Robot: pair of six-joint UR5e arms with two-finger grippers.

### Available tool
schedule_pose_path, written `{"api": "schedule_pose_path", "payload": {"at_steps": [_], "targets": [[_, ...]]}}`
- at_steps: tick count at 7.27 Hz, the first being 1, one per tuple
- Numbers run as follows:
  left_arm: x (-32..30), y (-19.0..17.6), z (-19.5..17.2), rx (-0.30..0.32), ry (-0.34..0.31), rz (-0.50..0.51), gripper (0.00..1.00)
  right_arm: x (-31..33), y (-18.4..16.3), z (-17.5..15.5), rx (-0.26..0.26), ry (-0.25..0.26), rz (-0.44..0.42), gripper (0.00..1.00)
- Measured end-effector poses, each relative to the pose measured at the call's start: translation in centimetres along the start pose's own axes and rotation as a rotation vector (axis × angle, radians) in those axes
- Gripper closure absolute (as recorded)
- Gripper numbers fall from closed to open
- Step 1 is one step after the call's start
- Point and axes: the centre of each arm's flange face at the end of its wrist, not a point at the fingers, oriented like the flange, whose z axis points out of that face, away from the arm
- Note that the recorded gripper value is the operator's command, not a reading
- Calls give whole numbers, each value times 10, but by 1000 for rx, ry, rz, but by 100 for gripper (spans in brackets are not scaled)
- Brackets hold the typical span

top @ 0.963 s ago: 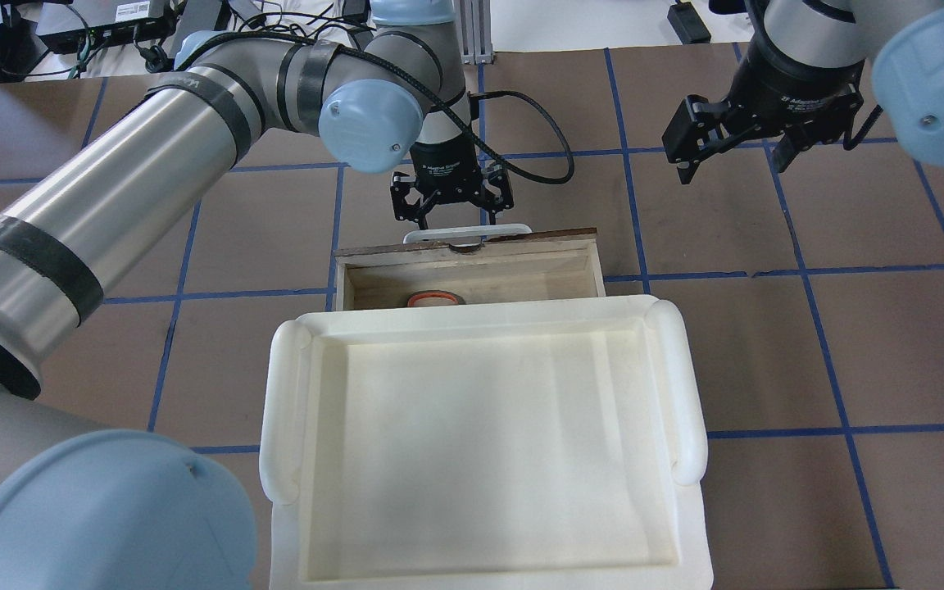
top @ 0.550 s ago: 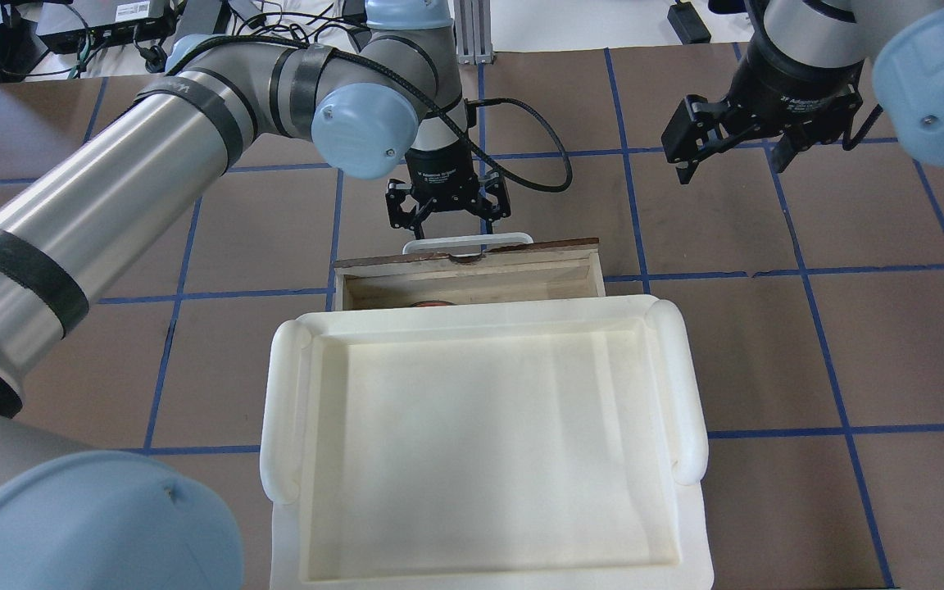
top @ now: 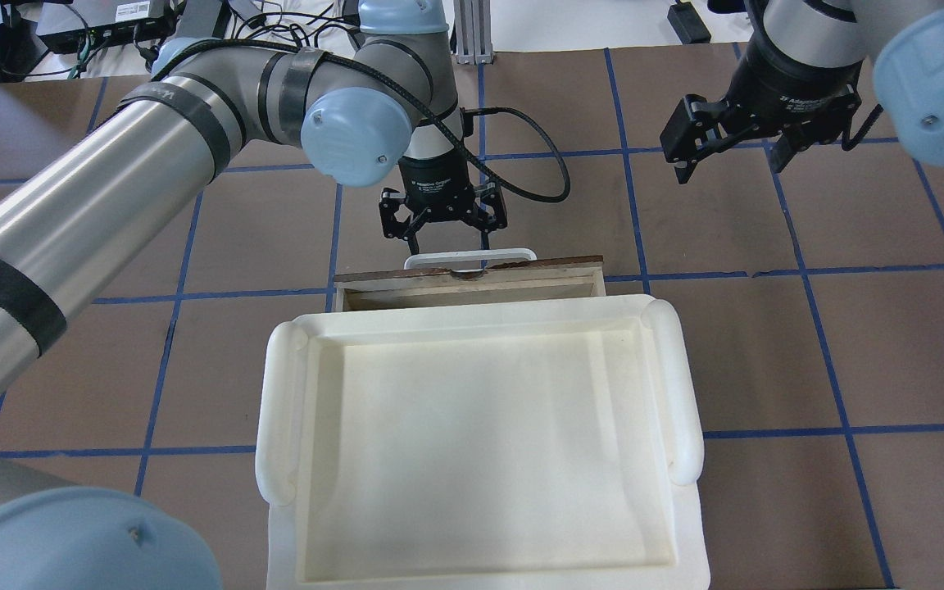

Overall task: Put scissors in drawer and close it
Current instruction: 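Push the drawer front with the left gripper toward the robot's far side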

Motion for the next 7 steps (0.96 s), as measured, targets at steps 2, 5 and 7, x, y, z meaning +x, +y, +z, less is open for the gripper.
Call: {"api": "schedule_pose_path", "payload": {"at_steps": [2, 5, 7], "targets": [[-1, 7, 0, -7, -1, 4, 0, 0, 0, 0, 0, -3, -2, 0], [2, 19, -2, -26, -9, 13, 0, 0, 0, 0, 0, -5, -5, 0], [6, 26, 0, -48, -20, 18, 0, 0, 0, 0, -1, -5, -6, 0]]}}
